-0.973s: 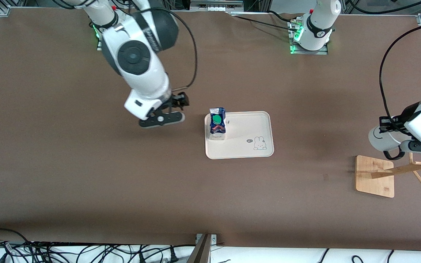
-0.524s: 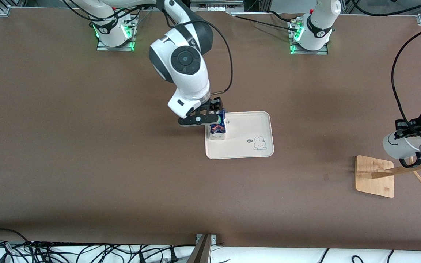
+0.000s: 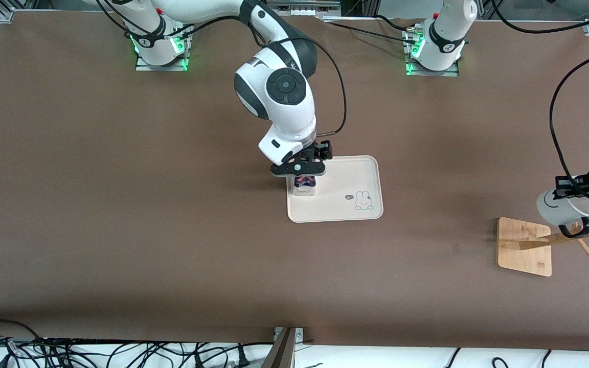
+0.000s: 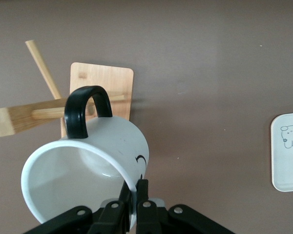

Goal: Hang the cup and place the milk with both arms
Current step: 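Hang the mug on the stand peg while the right gripper grasps the carton, then carry the milk carton off the tray with the right gripper while the left gripper withdraws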

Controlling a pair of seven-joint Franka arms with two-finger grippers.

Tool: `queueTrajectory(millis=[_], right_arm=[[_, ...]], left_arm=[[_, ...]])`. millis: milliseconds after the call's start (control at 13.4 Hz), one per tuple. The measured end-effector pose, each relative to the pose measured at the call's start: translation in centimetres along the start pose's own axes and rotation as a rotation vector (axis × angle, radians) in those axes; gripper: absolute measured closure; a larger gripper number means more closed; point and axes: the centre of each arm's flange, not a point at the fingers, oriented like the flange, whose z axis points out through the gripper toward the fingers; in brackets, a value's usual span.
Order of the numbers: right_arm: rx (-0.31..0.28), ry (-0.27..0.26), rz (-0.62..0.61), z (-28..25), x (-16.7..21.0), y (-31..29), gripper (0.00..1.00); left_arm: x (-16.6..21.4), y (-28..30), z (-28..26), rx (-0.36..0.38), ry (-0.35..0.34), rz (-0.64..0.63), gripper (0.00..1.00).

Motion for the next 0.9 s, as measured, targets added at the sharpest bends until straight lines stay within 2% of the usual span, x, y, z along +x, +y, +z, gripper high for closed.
queueTrajectory(millis=[299, 374, 449, 599, 748, 898], right_arm=[[-0.014, 0.009, -0.024, 2.4, -0.7, -1.0, 0.01], [-0.018, 0.009, -0.023, 2.7, -0.7, -0.9, 0.04], [-0.021, 0.011, -0.022, 2.8, -0.6, -0.8, 0.17], [-0.022, 0.016, -0.018, 2.6, -0.3, -0.6, 0.41], [-0.021, 0.021, -0.015, 2.4, 0.0, -0.5, 0.60], [-0.024, 0.021, -0.013, 2.2, 0.2, -0.3, 0.65]], left_arm=[[-0.2, -3.3, 1.2, -0.008, -0.017, -0.036, 0.93], [-0.2, -3.4, 1.3, -0.009, -0.018, -0.037, 0.91], [-0.2, -3.2, 1.3, -0.011, -0.018, -0.034, 0.84], [-0.1, -2.9, 1.3, -0.012, -0.017, -0.030, 0.65], [0.0, -2.4, 1.1, -0.014, -0.015, -0.021, 0.46], [0.0, -0.9, 0.8, -0.017, -0.023, -0.002, 0.26]])
